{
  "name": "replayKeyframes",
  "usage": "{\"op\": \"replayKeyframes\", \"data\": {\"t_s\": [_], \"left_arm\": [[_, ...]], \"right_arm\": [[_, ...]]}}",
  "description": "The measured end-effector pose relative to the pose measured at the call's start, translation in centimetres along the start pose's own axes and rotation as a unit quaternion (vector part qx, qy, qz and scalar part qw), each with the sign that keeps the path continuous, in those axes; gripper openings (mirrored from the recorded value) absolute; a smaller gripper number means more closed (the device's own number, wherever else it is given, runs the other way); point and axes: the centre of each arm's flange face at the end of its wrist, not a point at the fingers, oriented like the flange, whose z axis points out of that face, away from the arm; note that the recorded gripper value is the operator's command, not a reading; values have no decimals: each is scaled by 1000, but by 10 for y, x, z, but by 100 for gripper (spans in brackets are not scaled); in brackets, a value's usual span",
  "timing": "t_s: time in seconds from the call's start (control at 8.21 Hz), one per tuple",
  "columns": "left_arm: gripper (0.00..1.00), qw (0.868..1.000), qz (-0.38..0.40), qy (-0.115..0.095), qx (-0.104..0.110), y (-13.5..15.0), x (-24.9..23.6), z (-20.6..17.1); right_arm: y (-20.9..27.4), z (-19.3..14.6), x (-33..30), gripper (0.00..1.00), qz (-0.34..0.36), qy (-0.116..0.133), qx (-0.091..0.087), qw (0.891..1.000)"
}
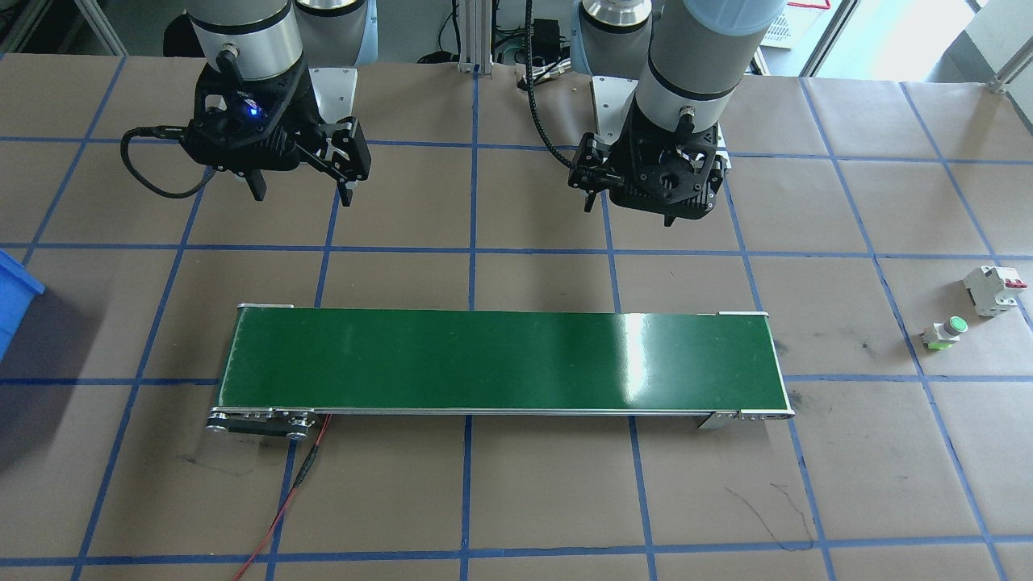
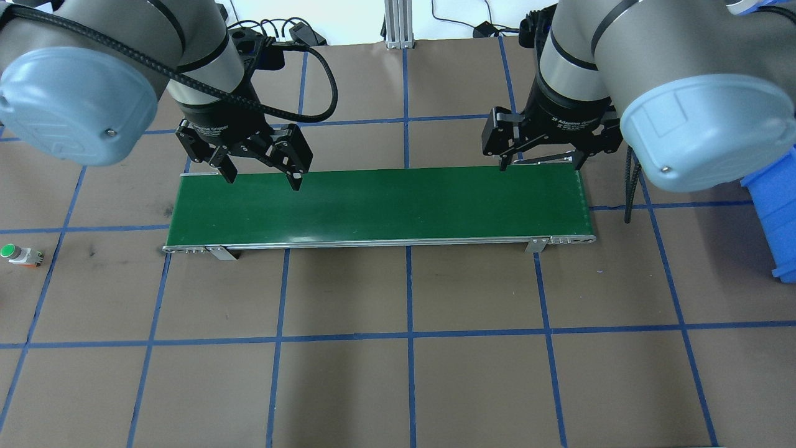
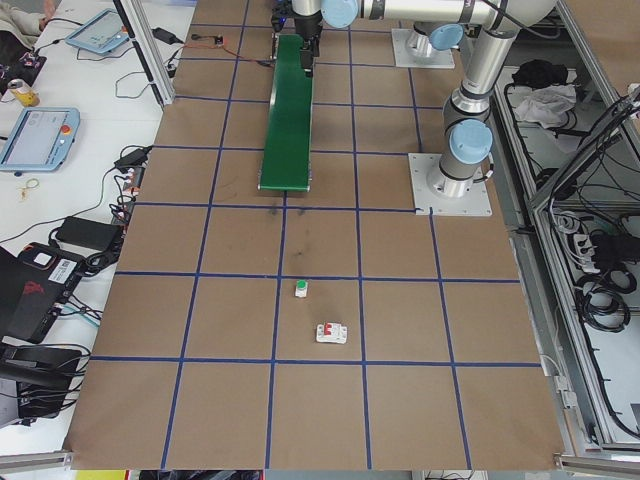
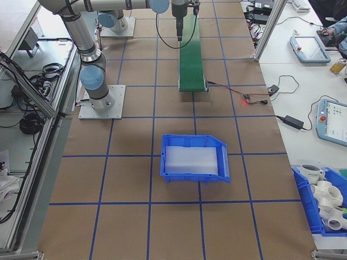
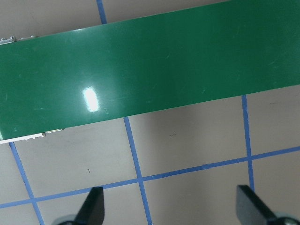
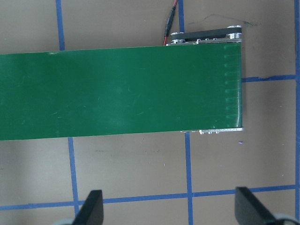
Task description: Move button from left to right
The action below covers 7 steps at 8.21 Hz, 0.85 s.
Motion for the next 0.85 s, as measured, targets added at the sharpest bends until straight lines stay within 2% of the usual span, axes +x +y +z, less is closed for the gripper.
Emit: {"op": "replayKeyframes", "data": {"t_s": [0.61, 0.85], "left_arm": [[100, 1000, -4, 2, 5, 2, -7, -4], [100, 1000, 1, 3, 6, -2, -45, -5]], "right_arm": [[0, 0, 0, 100, 0, 0, -1, 1000], [1, 0, 0, 100, -1, 0, 0, 1000]]}}
